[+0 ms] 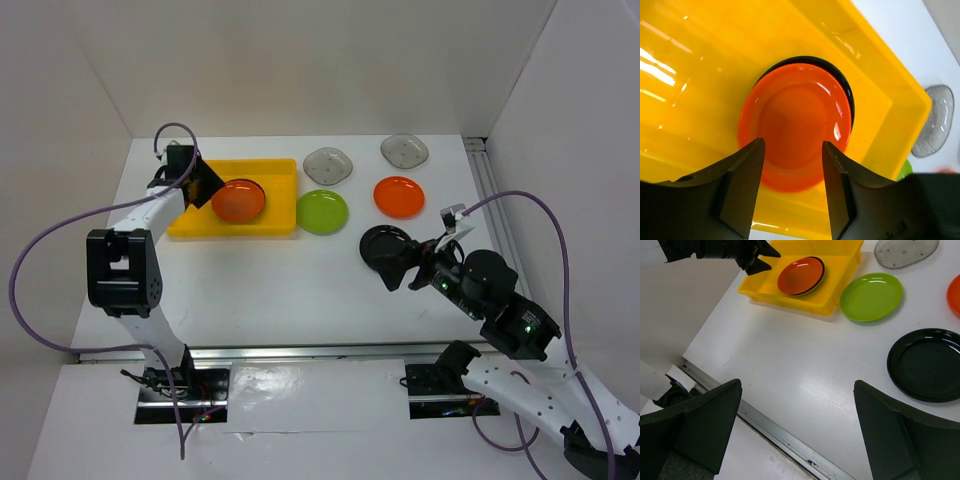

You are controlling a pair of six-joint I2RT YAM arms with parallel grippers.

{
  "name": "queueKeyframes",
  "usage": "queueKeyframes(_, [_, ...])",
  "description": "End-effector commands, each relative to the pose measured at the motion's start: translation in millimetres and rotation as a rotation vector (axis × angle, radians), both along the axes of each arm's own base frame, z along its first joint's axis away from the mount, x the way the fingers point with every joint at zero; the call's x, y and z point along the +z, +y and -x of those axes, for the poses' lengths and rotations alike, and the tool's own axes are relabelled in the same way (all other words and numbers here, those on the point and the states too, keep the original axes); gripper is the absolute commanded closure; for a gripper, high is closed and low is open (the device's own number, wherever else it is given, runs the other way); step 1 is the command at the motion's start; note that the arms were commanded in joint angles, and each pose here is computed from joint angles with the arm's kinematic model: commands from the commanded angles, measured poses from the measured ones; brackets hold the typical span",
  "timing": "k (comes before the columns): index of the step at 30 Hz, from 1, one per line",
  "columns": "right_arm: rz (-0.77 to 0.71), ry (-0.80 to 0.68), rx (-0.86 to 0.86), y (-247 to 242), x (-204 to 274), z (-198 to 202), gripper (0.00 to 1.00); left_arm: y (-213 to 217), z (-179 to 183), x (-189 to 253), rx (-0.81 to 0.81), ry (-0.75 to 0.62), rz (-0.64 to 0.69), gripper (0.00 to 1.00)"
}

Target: Place the plates into the plastic bin on the countertop

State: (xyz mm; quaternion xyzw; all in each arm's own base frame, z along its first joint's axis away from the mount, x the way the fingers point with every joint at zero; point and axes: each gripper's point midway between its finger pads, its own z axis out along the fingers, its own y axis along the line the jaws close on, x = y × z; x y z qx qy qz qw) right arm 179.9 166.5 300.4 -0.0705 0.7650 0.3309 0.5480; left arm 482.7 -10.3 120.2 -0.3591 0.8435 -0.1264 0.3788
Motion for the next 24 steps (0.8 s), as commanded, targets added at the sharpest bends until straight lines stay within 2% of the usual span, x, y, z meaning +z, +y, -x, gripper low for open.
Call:
queueKeyframes(1, [-0.053, -0.066, 0.025, 7, 26, -3, 0.0, -9, -5, 46, -0.06, -0.14, 0.012, 0.33])
queueKeyframes(4, [-0.04, -0.049, 0.036, 13, 19, -5, 0.0, -29, 4, 74, -0.113, -0.206, -0.012, 0.28])
queueKeyframes(7, [-0.054, -0.048, 0.05, 16, 19, -5, 0.0, -68, 25, 123, -0.174, -0.315, -0.088, 0.14])
queueKeyframes(9, [-0.046, -0.039, 0.05, 17, 13, -5, 0.0, -96, 48, 124, -0.243, -0.322, -0.058, 0.12])
queueKeyframes(10, [-0.058, -0.043, 0.03, 13, 16, -6, 0.0, -130, 69, 138, -0.316, -0.37, -0.006, 0.12])
queueKeyframes(11, [-0.048, -0.038, 0.003, 9, 13, -9, 0.0, -150, 83, 134, -0.363, -0.378, 0.024, 0.06])
queueKeyframes(12, [-0.045, -0.039, -0.014, 5, 13, -9, 0.0, -168, 99, 112, -0.404, -0.366, 0.049, 0.0])
queueKeyframes(14, [-0.056, -0.048, -0.063, -5, 21, -10, 0.0, -227, 137, 94, -0.537, -0.354, 0.153, 0.0])
queueKeyframes(15, [-0.049, -0.05, -0.107, -12, 23, -14, 0.0, -242, 154, 66, -0.586, -0.311, 0.172, 0.0])
queueKeyframes(16, [-0.061, -0.054, -0.132, -18, 30, -12, 0.0, -265, 160, 69, -0.638, -0.363, 0.213, 0.0])
queueKeyframes(17, [-0.07, -0.051, -0.158, -23, 34, -13, 0.0, -295, 182, 58, -0.722, -0.34, 0.237, 0.0])
queueKeyframes(18, [-0.075, -0.062, -0.192, -32, 40, -13, 0.0, -312, 185, 34, -0.756, -0.296, 0.228, 0.0])
queueKeyframes(20, [-0.095, -0.07, -0.215, -38, 48, -11, 0.0, -346, 197, 18, -0.82, -0.281, 0.226, 0.0])
queueKeyframes(24, [-0.133, -0.092, -0.213, -46, 61, -1, 0.0, -388, 195, -24, -0.875, -0.215, 0.205, 0.02])
